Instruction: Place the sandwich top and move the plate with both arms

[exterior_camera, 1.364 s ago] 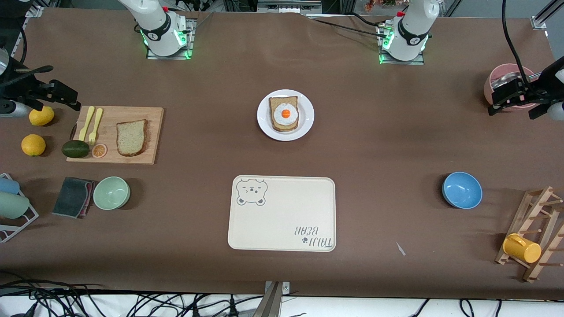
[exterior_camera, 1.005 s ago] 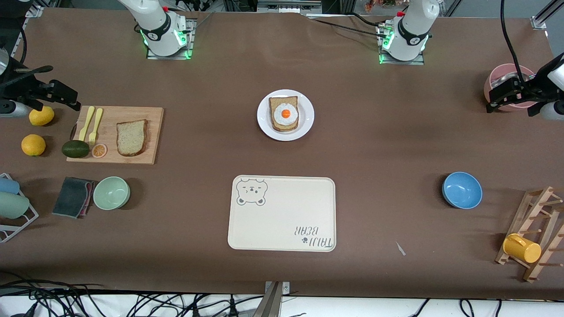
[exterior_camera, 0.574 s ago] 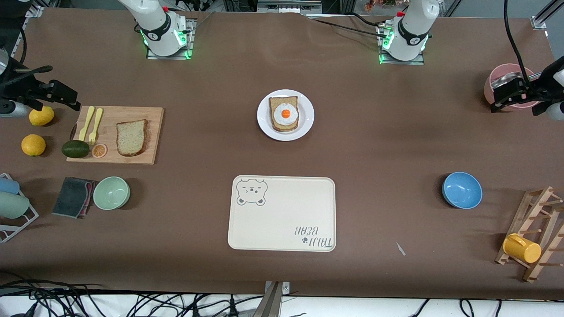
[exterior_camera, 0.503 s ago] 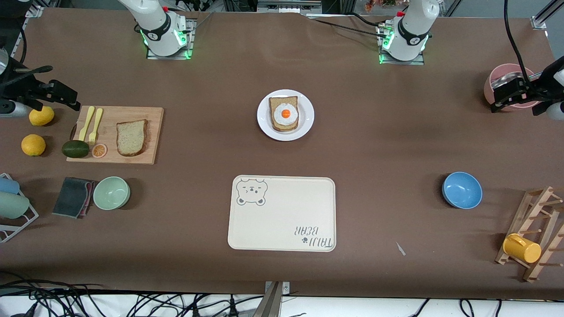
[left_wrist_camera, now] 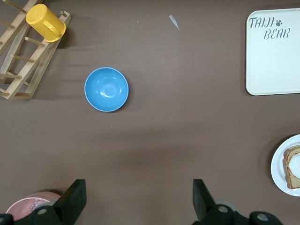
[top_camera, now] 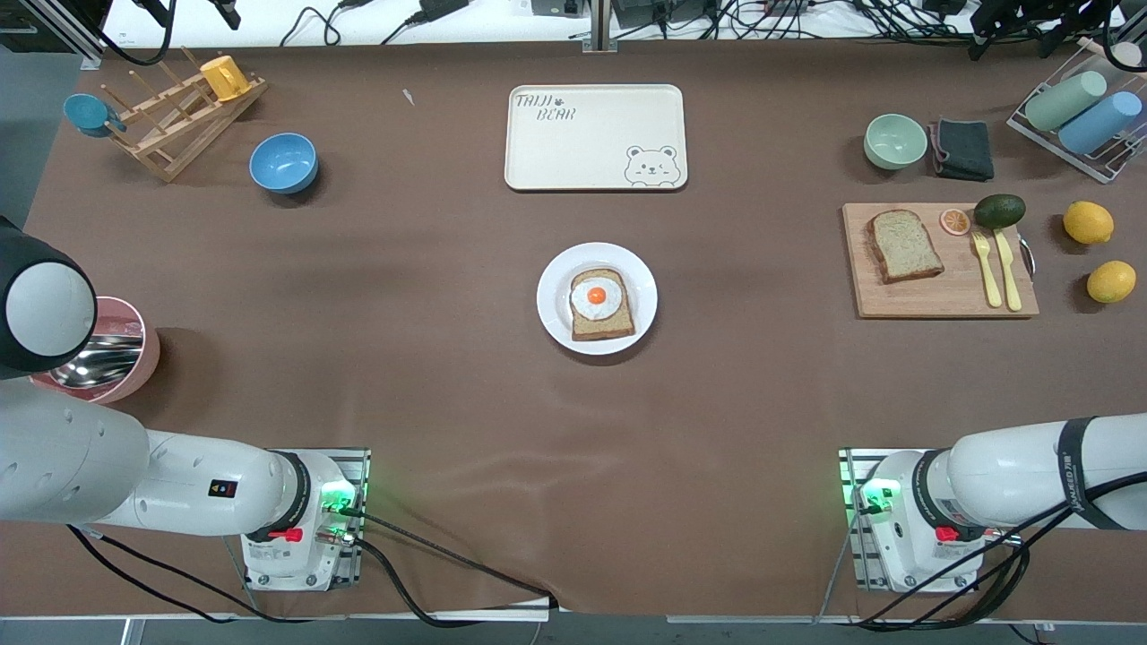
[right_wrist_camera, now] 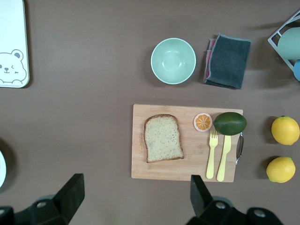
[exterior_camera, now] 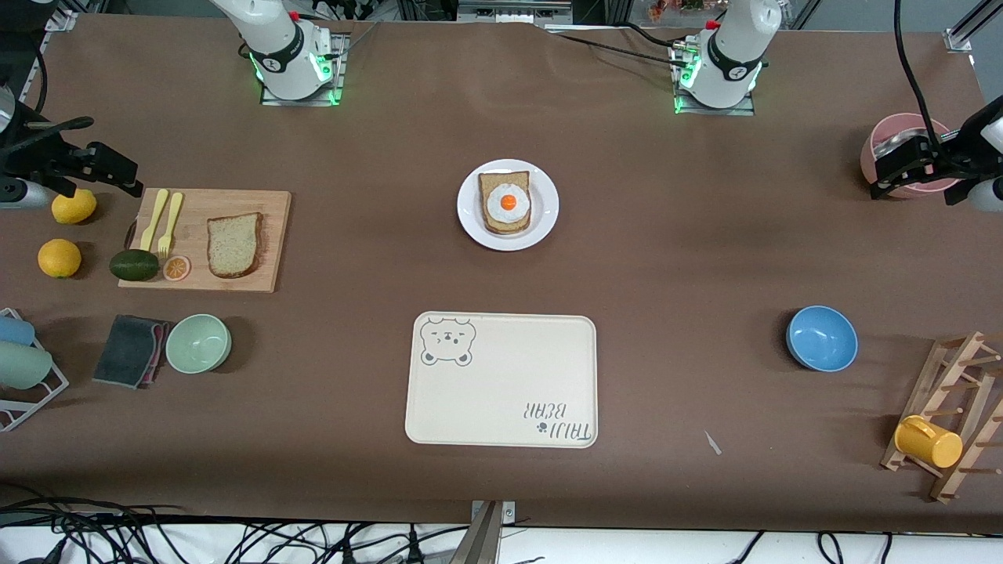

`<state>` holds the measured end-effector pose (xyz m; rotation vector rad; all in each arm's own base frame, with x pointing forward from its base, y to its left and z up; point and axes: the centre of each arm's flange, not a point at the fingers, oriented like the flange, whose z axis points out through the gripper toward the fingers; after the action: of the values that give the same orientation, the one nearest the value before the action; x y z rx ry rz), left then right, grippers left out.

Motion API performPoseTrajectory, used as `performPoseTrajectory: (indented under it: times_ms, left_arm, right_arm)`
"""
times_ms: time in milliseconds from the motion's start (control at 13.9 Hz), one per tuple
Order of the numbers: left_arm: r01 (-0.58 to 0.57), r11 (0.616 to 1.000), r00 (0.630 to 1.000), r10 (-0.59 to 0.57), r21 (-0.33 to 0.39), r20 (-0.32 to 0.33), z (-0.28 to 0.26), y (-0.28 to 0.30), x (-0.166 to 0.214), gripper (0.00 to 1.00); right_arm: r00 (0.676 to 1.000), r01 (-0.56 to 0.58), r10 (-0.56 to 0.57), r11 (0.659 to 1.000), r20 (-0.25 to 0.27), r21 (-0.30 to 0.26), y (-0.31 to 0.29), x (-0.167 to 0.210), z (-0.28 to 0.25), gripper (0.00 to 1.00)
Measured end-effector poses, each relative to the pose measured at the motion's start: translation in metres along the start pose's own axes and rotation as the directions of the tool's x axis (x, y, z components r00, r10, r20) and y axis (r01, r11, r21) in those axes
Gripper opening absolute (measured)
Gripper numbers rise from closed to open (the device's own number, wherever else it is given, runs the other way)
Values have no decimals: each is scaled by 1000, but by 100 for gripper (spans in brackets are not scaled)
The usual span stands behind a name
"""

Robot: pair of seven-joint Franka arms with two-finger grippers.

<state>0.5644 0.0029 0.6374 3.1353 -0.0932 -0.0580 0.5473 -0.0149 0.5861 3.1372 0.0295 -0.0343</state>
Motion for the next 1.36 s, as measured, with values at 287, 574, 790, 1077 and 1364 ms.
performPoseTrajectory:
  times_ms: [287,574,790,1077,1364]
  left_arm:
    - [5,1000,1000,-5,-1,15,0,-3,-3,100]
    - [9,1000,1000,-9,-1,17,-1,-4,-4,100]
    - [27,1000,999,-27,0,18,-1,-15,-5,100]
    - [28,1000,999,-28,0,19,-1,-15,-5,100]
    - [26,1000,999,-26,0,20,0,-14,-5,100]
  right_arm:
    - [1000,0,0,1000,0,0,0,0,0,100]
    - [1000,0,0,1000,0,0,0,0,0,100]
    - [1000,0,0,1000,1,0,0,0,0,100]
    - [1000,0,0,1000,1,0,0,0,0,100]
    - [999,1,-1,1000,53,2,0,0,12,100]
